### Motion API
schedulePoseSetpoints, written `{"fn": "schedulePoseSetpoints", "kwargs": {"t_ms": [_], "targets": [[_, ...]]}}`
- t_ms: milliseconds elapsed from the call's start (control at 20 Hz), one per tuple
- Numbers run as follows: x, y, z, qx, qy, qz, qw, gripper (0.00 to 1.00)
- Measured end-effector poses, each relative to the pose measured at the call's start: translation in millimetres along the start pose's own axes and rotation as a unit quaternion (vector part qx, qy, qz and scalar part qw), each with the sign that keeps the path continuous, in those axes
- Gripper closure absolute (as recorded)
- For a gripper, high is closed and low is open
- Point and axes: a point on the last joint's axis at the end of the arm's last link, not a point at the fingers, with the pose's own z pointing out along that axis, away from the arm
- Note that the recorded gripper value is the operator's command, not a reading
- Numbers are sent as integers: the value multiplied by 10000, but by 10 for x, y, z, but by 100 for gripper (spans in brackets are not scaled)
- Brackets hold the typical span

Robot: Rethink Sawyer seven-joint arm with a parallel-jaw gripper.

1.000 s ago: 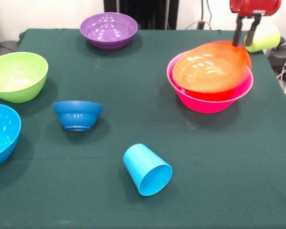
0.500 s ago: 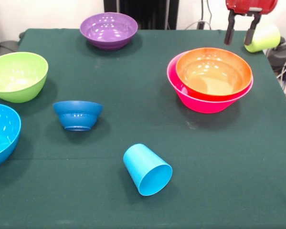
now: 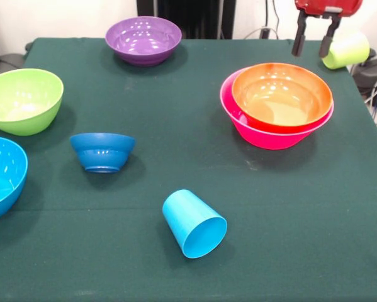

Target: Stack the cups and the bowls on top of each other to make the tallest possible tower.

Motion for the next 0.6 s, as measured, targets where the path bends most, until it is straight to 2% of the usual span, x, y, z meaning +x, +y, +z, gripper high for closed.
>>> {"fn": "schedulePoseSetpoints", "kwargs": {"t_ms": [100,300,600], "targets": [[-44,-38,-89,0,-66,84,9999,0],[-183,-195,-378,-64,-216,446,9987,0],[-271,-490,-720,-40,-195,840,9963,0]]}}
